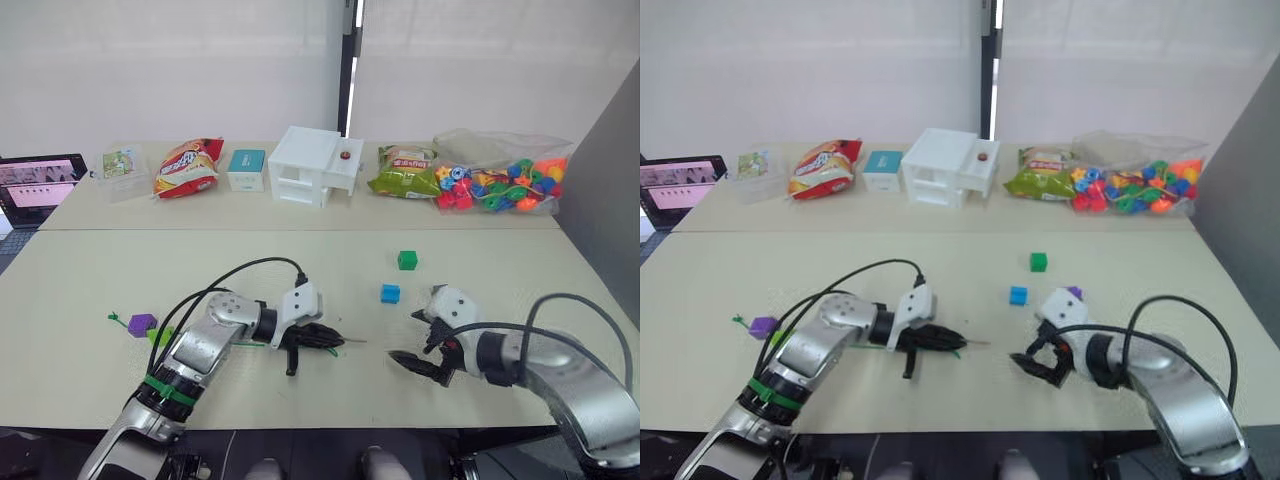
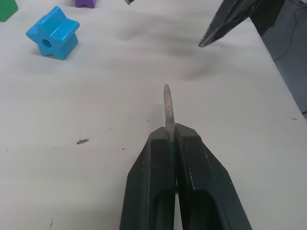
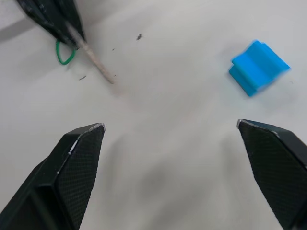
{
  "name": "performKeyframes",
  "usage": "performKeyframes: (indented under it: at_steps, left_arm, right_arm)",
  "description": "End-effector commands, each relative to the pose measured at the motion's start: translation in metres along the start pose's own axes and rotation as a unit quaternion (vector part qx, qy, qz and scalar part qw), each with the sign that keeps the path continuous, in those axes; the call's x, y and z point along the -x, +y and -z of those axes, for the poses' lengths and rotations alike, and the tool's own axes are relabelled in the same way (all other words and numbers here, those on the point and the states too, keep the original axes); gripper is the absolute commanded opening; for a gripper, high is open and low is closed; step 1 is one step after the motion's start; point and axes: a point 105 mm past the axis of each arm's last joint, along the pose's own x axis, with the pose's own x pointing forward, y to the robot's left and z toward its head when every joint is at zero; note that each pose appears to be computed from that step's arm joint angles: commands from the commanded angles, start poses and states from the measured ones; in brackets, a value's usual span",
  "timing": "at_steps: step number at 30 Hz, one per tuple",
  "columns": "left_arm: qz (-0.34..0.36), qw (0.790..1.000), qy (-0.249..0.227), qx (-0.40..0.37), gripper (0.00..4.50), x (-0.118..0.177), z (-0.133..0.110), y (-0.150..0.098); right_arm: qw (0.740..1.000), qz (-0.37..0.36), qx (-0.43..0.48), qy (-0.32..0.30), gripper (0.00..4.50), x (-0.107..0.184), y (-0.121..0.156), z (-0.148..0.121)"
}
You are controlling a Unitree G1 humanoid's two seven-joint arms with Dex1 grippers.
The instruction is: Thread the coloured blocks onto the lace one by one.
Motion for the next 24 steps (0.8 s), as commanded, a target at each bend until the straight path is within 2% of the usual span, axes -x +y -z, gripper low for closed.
performKeyframes:
  at_steps: [1,5,10,13,19,23,24]
  left_arm:
    - [-0.016,1.0,-0.017,-0.007,0.0,0.014,-0.011,0.0]
    - [-0.023,1.0,-0.021,0.001,0.0,0.017,-0.012,-0.002]
    - [-0.027,0.999,-0.025,0.004,0.0,0.015,-0.014,-0.005]
    - [-0.033,0.999,-0.028,0.004,0.0,0.015,-0.015,-0.005]
    - [-0.043,0.999,-0.03,0.003,0.0,0.016,-0.014,-0.005]
    - [-0.048,0.998,-0.029,0.005,0.0,0.017,-0.011,-0.005]
    - [-0.049,0.998,-0.028,0.005,0.0,0.017,-0.01,-0.005]
  right_arm:
    - [0.985,0.15,-0.077,-0.043,4.48,0.012,-0.008,0.012]
    - [0.955,0.269,-0.1,-0.067,4.48,0.007,-0.021,0.019]
    - [0.925,0.354,-0.091,-0.102,4.48,0.006,-0.047,0.018]
    - [0.919,0.365,-0.093,-0.115,4.48,0.001,-0.06,0.02]
    - [0.926,0.348,-0.086,-0.118,4.48,-0.031,-0.09,0.02]
    - [0.93,0.326,-0.111,-0.128,4.48,-0.046,-0.095,0.02]
    - [0.929,0.327,-0.114,-0.131,4.25,-0.047,-0.096,0.02]
